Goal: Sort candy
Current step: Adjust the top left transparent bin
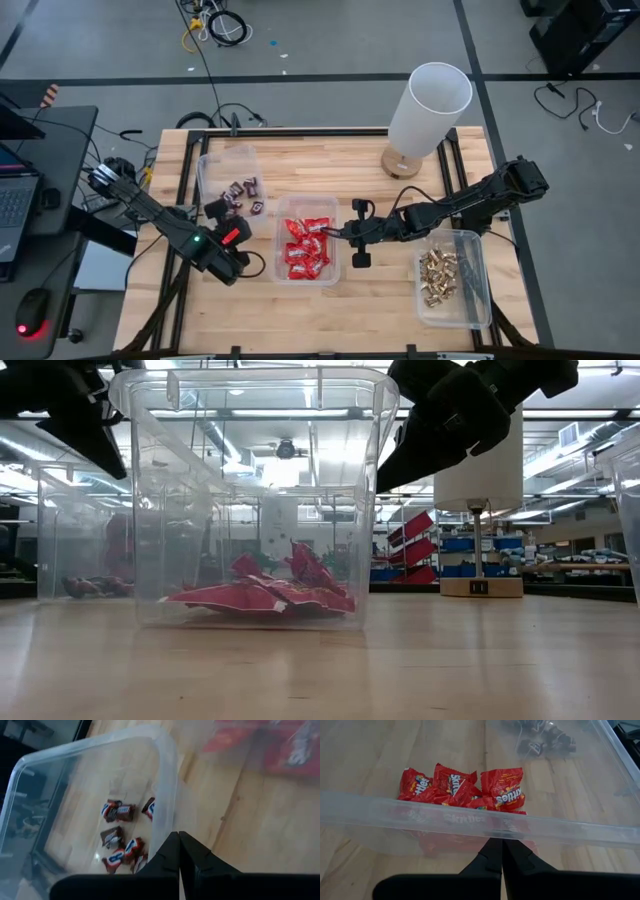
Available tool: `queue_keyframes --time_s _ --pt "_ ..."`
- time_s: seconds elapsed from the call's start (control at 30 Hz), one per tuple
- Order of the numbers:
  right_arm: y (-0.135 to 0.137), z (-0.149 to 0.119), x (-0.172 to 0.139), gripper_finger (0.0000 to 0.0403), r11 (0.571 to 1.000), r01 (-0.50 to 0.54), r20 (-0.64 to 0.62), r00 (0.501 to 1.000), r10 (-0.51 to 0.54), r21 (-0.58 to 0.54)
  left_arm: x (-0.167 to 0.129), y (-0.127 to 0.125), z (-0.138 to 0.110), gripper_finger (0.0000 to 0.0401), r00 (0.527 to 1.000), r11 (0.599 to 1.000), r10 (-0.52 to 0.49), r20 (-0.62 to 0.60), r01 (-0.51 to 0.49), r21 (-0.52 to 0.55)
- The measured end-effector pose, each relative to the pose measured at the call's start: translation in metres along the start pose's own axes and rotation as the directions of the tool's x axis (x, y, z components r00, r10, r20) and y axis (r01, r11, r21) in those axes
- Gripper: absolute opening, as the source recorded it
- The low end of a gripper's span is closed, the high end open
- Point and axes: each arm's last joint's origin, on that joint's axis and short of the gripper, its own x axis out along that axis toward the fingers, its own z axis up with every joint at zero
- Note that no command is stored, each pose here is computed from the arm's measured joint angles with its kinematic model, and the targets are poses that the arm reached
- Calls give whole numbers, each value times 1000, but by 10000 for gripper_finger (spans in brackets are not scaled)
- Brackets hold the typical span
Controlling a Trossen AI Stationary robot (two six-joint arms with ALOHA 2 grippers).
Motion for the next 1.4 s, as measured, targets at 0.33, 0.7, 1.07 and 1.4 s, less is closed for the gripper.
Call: queue_keyframes --time_s 0.33,0.7,1.07,1.4 --pt "0 0 0 0 1000 0 3 1000 0 1 0 6 -5 0 998 999 49 -51 -49 -5" --pt "0 0 0 0 1000 1 3 1000 -1 2 -1 14 -9 0 990 993 113 -86 -116 -21" --pt "-3 0 1 0 1000 9 2 1000 -9 8 0 18 -7 0 985 984 163 -47 -166 -62" --pt "-3 0 1 0 1000 9 2 1000 -9 8 7 28 -3 0 972 972 217 -94 -224 -74"
